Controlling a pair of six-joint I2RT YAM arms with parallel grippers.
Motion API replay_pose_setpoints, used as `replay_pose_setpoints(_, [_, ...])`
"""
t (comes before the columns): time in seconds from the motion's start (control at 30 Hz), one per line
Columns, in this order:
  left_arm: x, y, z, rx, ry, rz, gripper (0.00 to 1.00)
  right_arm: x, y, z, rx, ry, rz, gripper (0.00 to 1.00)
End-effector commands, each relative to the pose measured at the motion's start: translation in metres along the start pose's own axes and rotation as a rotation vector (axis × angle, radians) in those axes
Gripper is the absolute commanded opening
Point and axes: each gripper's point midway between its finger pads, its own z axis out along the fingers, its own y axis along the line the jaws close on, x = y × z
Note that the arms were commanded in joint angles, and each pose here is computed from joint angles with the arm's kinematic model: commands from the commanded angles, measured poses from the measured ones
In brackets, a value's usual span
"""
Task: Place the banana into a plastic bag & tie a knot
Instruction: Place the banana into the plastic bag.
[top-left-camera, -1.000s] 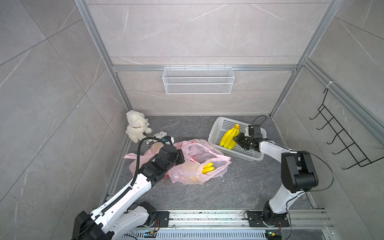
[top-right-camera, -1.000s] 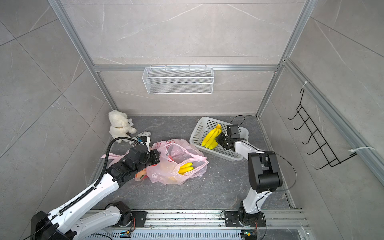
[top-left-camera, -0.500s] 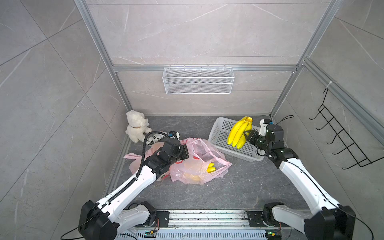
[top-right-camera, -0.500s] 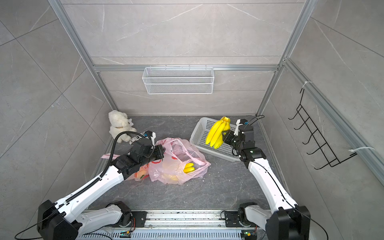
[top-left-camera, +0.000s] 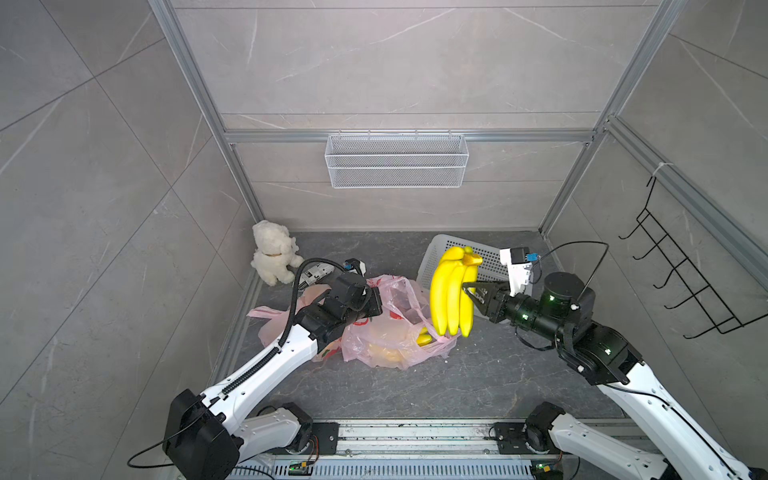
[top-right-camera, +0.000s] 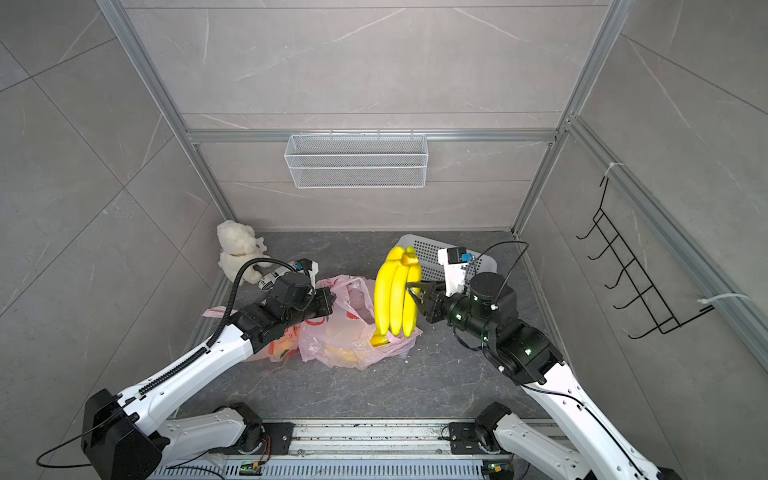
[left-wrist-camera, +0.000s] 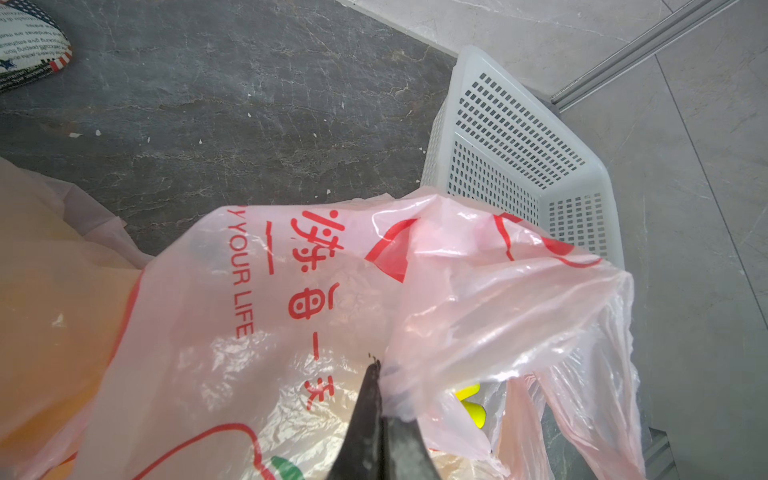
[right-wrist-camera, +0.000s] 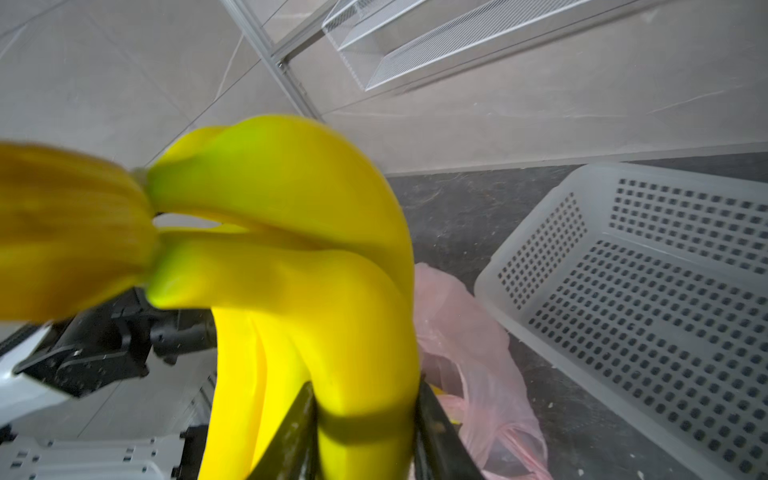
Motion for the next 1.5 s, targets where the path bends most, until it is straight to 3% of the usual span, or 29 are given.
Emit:
replay_pose_setpoints(0.0, [-0.010,-0.015,-0.007,0.041,-0.009,0.024,0.00,0.019,0.009,0.015,0.036,0.054,-0.109,0.10])
replay_pose_setpoints(0.23, [-0.009,-0.017,-0.009,0.050,-0.005,0.032,0.00,0.069,0.031,0.069,0.025,0.187,-0.207,0.10])
replay_pose_setpoints(0.47, [-0.007,-0.020,-0.013,0.073,-0.003,0.048,0.00,0.102,0.003,0.107,0.166,0.275,-0.259,0.09])
replay_pose_setpoints(0.63, [-0.002,-0.025,-0.015,0.109,0.012,0.080,0.00,0.087,-0.035,0.112,0.398,0.228,-0.343,0.07])
replay_pose_setpoints(0.83, [0.007,-0.035,-0.021,0.154,0.035,0.145,0.00,0.062,-0.064,0.119,0.498,0.189,-0.348,0.05])
replay_pose_setpoints(1.17, [0.022,-0.053,-0.021,0.203,0.102,0.232,0.00,0.039,-0.075,0.135,0.504,0.081,-0.274,0.03])
replay_pose_setpoints(1.3, [0.023,-0.067,-0.026,0.268,0.105,0.244,0.00,0.041,-0.090,0.144,0.549,0.041,-0.240,0.02])
replay_pose_setpoints(1.47, [0.020,-0.085,-0.033,0.371,0.084,0.208,0.00,0.044,-0.088,0.160,0.503,-0.059,-0.131,0.02])
